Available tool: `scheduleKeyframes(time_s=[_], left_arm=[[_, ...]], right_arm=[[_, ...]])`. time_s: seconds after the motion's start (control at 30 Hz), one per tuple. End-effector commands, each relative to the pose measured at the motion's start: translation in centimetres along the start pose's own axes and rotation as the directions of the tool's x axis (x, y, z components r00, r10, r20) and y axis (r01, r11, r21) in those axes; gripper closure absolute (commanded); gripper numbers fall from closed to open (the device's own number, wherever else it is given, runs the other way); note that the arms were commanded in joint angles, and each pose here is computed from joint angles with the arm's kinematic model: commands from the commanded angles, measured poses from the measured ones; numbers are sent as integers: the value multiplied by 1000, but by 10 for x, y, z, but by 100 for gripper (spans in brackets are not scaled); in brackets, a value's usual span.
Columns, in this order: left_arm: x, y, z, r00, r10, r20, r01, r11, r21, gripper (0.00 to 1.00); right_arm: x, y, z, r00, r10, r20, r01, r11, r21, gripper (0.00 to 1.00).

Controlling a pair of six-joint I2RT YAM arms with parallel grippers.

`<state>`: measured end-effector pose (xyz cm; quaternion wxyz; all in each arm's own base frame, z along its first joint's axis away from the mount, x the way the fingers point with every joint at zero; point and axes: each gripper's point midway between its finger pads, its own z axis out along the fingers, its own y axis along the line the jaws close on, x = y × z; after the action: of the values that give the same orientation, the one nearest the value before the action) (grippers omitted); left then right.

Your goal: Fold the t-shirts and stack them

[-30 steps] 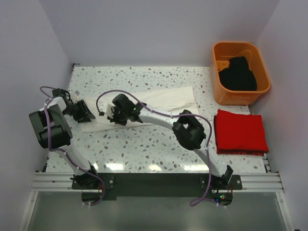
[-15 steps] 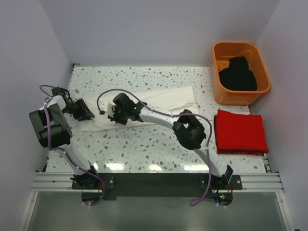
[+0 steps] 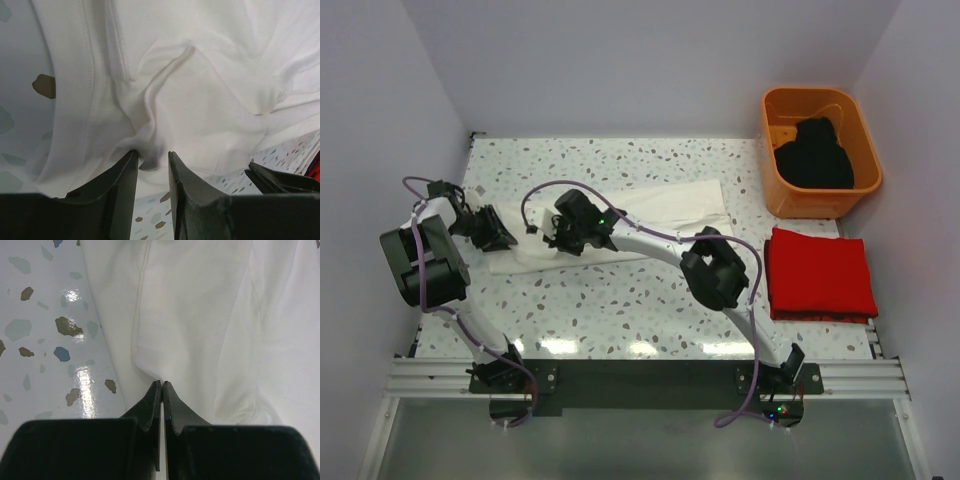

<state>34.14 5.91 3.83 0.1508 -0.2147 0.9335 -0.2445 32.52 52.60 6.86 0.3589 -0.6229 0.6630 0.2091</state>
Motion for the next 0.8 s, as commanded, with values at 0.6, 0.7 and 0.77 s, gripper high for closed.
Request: scheduleKeyframes(time_s=[0.6, 0.7, 0.77], left_arm=[[-11, -21, -19, 998, 24, 49, -27, 998, 55, 95], [-17, -23, -18, 998, 29, 49, -32, 997, 68, 100], [-22, -30, -19, 997, 37, 61, -43, 995, 94, 100]], right_arm=[[-54, -20, -24, 990, -31, 136, 24, 998, 55, 100], [-56, -27, -28, 989, -30, 144, 20, 997, 74, 100], [-57, -33, -30, 989, -29, 147, 16, 996, 90, 100]])
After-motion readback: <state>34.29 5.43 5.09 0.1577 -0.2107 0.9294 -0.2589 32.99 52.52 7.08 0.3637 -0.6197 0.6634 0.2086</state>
